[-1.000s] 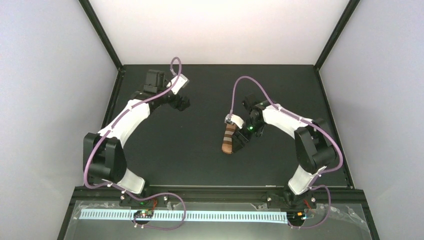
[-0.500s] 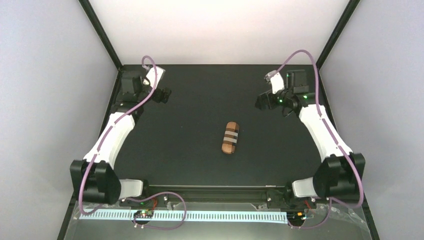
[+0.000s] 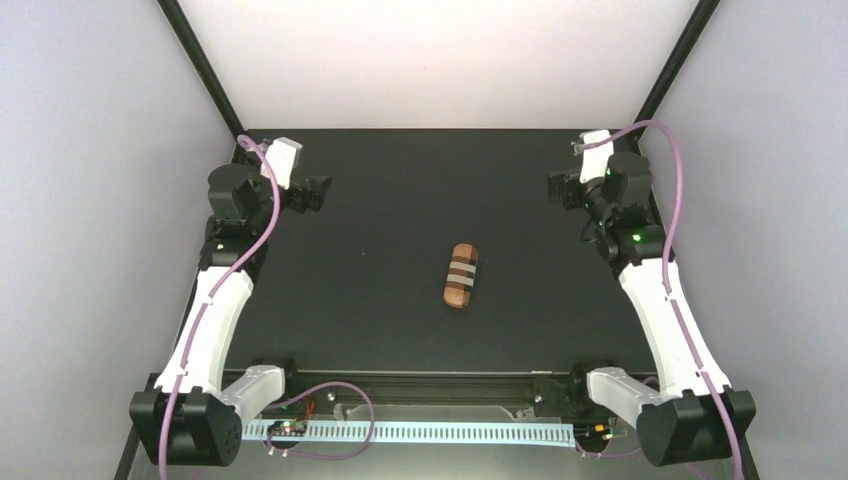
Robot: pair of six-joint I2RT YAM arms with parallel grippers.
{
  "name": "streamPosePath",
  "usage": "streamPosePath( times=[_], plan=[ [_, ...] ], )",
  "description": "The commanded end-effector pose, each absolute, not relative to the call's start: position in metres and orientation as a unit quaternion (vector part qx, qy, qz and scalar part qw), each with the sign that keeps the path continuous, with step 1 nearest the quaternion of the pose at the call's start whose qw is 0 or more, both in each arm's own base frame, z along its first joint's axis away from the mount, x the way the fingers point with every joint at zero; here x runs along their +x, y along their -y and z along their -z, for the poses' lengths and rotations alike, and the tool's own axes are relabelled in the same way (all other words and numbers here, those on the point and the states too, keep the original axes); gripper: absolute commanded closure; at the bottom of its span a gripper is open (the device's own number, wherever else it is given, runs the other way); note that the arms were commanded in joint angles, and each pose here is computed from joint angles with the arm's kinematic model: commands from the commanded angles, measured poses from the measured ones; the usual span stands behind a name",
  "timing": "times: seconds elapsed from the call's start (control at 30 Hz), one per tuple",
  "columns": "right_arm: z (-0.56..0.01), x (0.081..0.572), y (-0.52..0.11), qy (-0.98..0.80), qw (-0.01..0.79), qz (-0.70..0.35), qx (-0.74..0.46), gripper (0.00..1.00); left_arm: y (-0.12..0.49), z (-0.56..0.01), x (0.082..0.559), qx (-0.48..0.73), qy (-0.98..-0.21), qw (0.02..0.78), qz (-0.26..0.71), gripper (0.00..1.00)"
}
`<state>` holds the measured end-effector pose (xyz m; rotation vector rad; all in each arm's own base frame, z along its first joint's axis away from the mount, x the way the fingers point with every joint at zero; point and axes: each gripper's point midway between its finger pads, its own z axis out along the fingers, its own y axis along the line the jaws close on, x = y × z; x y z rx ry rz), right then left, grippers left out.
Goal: Organize the sunglasses
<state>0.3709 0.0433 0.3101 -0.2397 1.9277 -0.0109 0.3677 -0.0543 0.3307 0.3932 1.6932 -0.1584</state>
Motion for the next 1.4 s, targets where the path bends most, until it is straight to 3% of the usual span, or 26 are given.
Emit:
streamPosePath(
  times=[0.0, 0.63, 1.37],
  plan=[
    [-0.351, 0.357, -0.038, -0.785, 0.614, 0.009, -0.087, 0.0, 0.074, -0.346, 0.349, 0.206, -0.717, 0.654, 0.121, 0.01],
    [-0.346, 0.326, -0.033, -0.751, 0.652, 0.028, -0.102, 0.0, 0.07, -0.35, 0.313, 0.208, -0.7, 0.676, 0.101, 0.01],
    [-0.341, 0.329, -0.027, -0.752, 0.65, 0.048, -0.097, 0.0, 0.073, -0.342, 0.319, 0.208, -0.713, 0.66, 0.112, 0.01]
  ],
)
